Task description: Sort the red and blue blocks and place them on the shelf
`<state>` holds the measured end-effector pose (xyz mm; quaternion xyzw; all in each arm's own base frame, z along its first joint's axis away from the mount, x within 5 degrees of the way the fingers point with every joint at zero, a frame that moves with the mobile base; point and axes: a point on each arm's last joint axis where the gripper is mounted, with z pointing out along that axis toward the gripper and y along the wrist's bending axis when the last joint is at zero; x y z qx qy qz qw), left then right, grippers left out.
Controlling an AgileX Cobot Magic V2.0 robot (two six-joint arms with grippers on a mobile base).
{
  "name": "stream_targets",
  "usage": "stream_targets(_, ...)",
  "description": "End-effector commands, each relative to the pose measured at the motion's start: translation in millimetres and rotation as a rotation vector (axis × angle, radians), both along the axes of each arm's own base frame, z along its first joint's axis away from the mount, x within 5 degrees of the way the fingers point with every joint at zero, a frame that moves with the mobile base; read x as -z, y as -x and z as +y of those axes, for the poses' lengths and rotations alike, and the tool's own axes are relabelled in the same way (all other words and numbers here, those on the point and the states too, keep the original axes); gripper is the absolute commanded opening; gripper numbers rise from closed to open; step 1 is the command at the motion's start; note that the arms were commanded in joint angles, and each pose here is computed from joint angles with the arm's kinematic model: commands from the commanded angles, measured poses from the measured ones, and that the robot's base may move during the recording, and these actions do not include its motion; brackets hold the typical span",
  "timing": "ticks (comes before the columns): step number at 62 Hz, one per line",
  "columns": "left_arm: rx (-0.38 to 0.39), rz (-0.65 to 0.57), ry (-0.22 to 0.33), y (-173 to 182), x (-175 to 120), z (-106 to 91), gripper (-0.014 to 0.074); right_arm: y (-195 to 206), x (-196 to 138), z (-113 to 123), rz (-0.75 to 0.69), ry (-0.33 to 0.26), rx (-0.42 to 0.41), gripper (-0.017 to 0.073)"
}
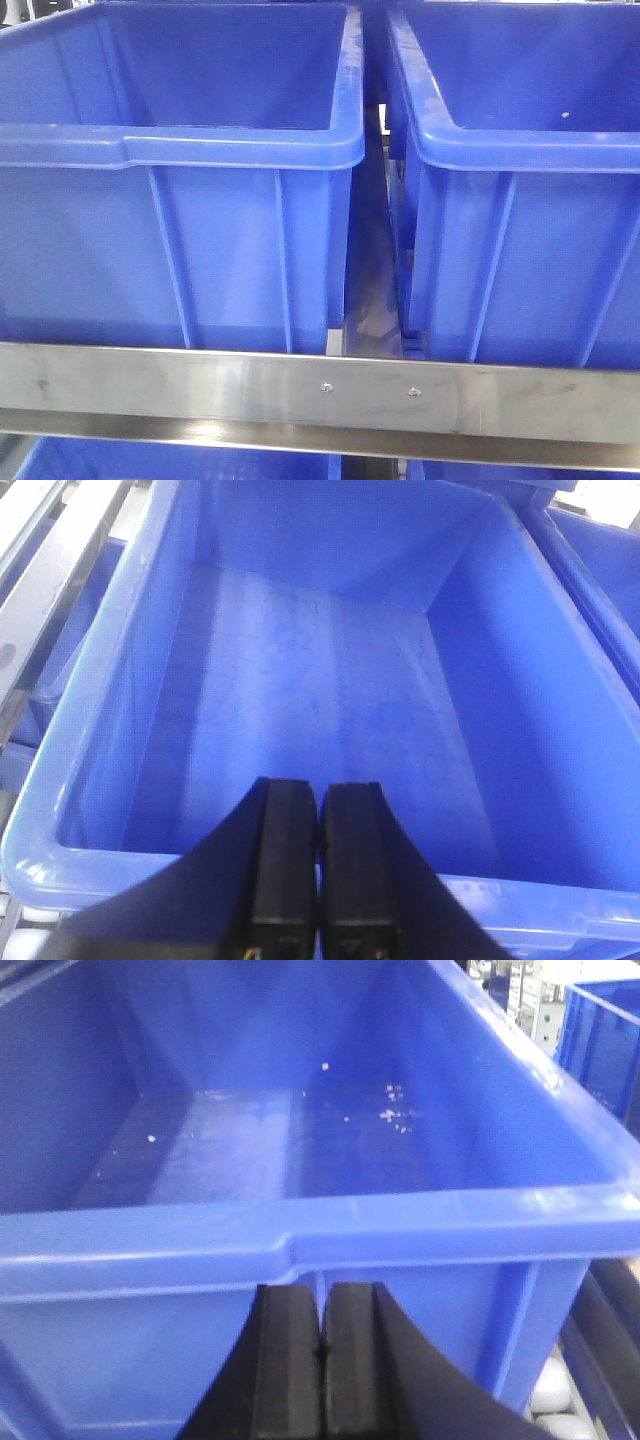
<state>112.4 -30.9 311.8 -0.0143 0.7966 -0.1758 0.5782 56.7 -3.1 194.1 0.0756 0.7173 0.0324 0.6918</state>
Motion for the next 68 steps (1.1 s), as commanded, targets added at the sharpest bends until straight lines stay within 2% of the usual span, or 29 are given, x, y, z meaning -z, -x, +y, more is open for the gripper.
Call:
stream_targets(1, -0.003, -0.112, 0.039, -0.8, -17.3, -0.3, 0.0134, 2.8, -16.9, -0.6, -0.139, 0.015, 0.011, 0.0066)
stream_targets(30, -0.003, -0.11, 0.039, -1.2, -17.1, -0.4, 0.0134, 2.7, -16.8, -0.6, -0.138, 0.015, 0.011, 0.0066)
stream_targets(40, -0.003, -0.11, 0.039, -1.2, -17.1, -0.4, 0.0134, 2.8, -17.1, -0.6, -0.138, 0.056, 0.013, 0.0066)
stream_targets(68, -0.003, -0.11, 0.039, -1.2, -17.1, -0.4, 0.0134, 2.8, -17.1, -0.6, -0.138, 0.056, 0.013, 0.0066)
